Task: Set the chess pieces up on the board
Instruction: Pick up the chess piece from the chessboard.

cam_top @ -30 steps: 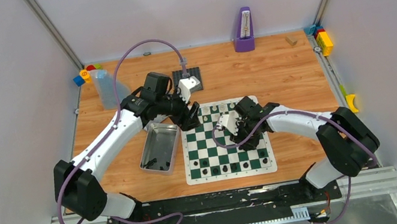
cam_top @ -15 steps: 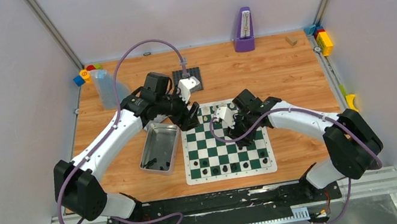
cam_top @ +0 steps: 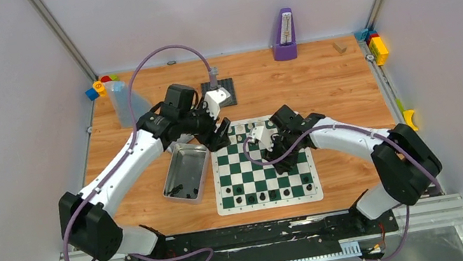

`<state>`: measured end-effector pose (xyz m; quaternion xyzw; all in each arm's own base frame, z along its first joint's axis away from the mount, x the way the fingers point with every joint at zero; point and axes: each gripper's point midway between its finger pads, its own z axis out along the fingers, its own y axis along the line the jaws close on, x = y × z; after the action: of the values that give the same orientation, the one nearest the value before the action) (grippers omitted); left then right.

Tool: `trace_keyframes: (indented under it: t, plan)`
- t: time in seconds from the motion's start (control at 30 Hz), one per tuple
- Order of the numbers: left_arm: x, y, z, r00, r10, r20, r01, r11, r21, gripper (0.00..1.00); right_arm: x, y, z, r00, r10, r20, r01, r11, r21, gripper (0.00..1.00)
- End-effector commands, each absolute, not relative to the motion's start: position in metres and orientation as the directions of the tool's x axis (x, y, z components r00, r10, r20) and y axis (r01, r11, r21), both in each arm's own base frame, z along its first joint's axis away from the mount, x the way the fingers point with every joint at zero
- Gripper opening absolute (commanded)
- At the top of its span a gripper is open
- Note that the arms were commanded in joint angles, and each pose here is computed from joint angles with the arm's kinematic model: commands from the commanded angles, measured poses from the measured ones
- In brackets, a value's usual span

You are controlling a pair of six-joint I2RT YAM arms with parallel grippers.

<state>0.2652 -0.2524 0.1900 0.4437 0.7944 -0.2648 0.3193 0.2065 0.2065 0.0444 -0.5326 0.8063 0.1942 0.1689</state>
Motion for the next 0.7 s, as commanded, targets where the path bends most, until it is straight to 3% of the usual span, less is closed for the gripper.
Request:
trace_keyframes:
  t: [0.0,0.43,0.67]
  plan:
    - [0.273,-0.248,0.211,-0.363,0.501,-0.786,0.868,0.489,-0.089,0.81,0.209,0.217,0.046,-0.366,-0.782,-0.505,-0.929,0.342,0.143,0.33]
    - [0.278,-0.242,0.216,-0.364,0.488,-0.793,0.855,0.513,-0.077,0.82,0.208,0.219,0.038,-0.372,-0.793,-0.483,-0.927,0.341,0.154,0.22]
    - [0.280,-0.239,0.219,-0.358,0.486,-0.798,0.852,0.520,-0.065,0.82,0.208,0.218,0.048,-0.372,-0.788,-0.490,-0.926,0.347,0.144,0.01]
